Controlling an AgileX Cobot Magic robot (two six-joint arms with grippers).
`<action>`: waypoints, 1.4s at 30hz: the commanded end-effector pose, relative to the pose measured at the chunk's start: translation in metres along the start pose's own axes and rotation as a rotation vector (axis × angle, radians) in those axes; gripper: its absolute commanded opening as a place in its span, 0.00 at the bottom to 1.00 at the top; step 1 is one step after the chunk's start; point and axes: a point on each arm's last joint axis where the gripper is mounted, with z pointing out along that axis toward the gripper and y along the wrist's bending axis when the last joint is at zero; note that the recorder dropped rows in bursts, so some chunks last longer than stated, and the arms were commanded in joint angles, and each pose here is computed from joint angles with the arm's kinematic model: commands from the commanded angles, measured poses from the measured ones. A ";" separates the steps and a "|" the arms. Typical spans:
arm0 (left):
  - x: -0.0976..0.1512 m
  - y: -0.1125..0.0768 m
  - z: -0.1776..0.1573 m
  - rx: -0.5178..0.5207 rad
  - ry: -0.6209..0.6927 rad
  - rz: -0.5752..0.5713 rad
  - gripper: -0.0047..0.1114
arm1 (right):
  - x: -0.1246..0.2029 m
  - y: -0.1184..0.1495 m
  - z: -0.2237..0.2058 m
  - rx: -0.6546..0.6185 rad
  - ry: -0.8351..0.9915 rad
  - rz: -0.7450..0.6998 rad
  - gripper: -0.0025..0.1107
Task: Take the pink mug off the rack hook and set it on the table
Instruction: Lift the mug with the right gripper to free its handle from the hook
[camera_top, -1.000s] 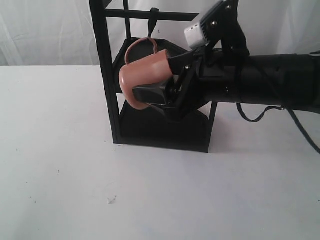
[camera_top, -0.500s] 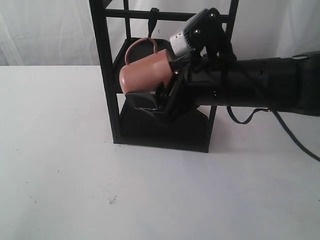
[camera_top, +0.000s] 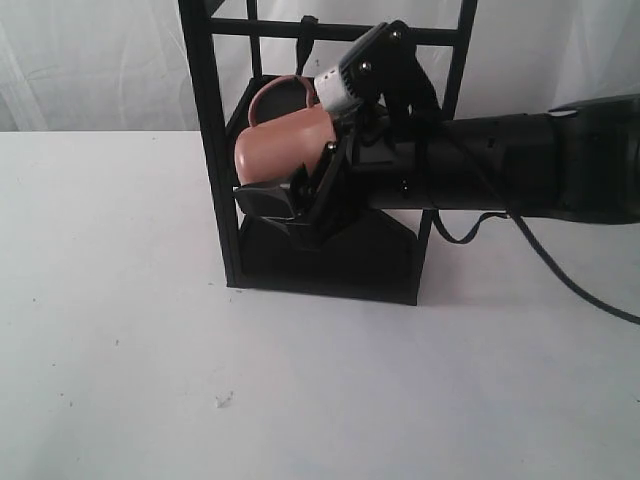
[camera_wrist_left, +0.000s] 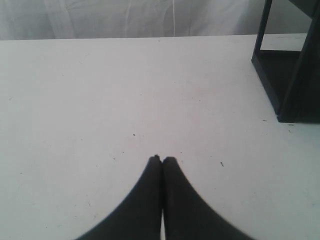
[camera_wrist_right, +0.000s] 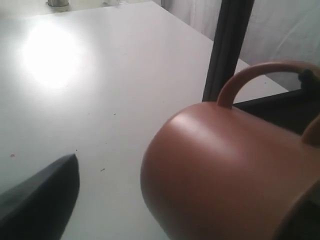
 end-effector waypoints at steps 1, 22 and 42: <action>0.001 0.000 0.000 0.004 -0.005 -0.010 0.04 | 0.000 -0.002 0.008 0.001 0.009 -0.004 0.71; 0.001 0.000 0.000 0.004 -0.005 -0.010 0.04 | -0.008 -0.001 0.004 0.005 -0.014 -0.040 0.02; 0.001 0.000 0.000 0.004 -0.005 -0.010 0.04 | -0.028 0.007 -0.013 0.009 -0.079 -0.018 0.02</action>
